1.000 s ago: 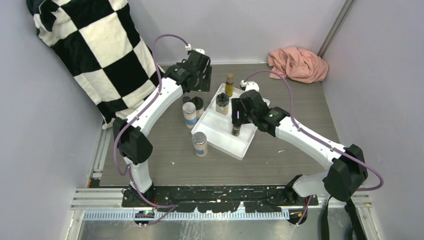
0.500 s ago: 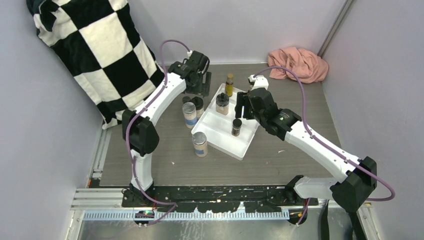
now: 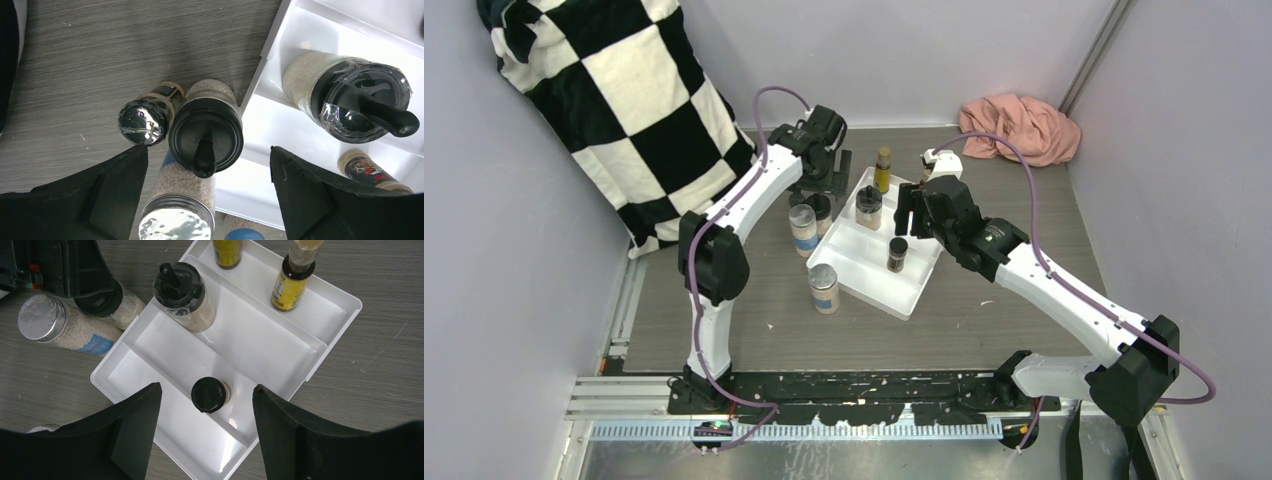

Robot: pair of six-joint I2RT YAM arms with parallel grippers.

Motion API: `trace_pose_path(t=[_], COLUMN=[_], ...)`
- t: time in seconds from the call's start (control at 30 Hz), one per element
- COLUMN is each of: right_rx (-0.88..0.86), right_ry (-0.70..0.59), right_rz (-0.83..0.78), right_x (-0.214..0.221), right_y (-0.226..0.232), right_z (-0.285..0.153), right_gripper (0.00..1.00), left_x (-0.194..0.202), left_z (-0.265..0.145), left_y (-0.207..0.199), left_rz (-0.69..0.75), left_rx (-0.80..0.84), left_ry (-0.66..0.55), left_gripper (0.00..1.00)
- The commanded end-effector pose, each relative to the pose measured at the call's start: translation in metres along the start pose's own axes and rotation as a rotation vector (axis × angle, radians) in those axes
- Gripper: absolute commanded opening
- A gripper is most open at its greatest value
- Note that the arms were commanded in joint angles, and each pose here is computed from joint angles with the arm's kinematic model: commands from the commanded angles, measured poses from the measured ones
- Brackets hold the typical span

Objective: Organize the condiment bottles
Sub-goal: Pick up the bottle from the center of the board.

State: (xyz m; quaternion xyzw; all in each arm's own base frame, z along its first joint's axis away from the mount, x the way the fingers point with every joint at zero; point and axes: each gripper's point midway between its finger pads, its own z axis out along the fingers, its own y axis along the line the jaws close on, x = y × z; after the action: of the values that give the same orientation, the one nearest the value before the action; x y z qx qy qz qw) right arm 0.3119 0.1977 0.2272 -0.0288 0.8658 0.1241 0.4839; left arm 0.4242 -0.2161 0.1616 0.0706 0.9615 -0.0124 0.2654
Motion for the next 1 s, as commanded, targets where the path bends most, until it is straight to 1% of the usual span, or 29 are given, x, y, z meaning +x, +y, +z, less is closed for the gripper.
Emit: trace_pose_path(t=[0.0,0.37,0.6,0.97], right_rx=[-0.010,0.000,0.004,0.006], right_ry=[-0.081,-0.077,-0.074,-0.069], right_rz=[0.046,0.045,0.048,0.052], right_x=[-0.023,-0.020,-0.018,-0.015], right_y=[0.003,0.001,0.000,0.000], right_z=[-0.007,-0.005,-0.003,-0.001], right_gripper=[0.73,0.73,0.73,0.73], left_x=[-0.007,0.003,0.013,0.024], left_z=[-0.001,0.010,0.014,0.021], left_y=[0.000,0.004,0.007,0.009], left_rz=[-0.027,-0.032,-0.020,-0.016], left_rx=[0.027,0.021,0.009,0.001], left_ry=[-0.008,0.039,0.080,0.114], left_gripper=[0.92,0.92,0.89,0.87])
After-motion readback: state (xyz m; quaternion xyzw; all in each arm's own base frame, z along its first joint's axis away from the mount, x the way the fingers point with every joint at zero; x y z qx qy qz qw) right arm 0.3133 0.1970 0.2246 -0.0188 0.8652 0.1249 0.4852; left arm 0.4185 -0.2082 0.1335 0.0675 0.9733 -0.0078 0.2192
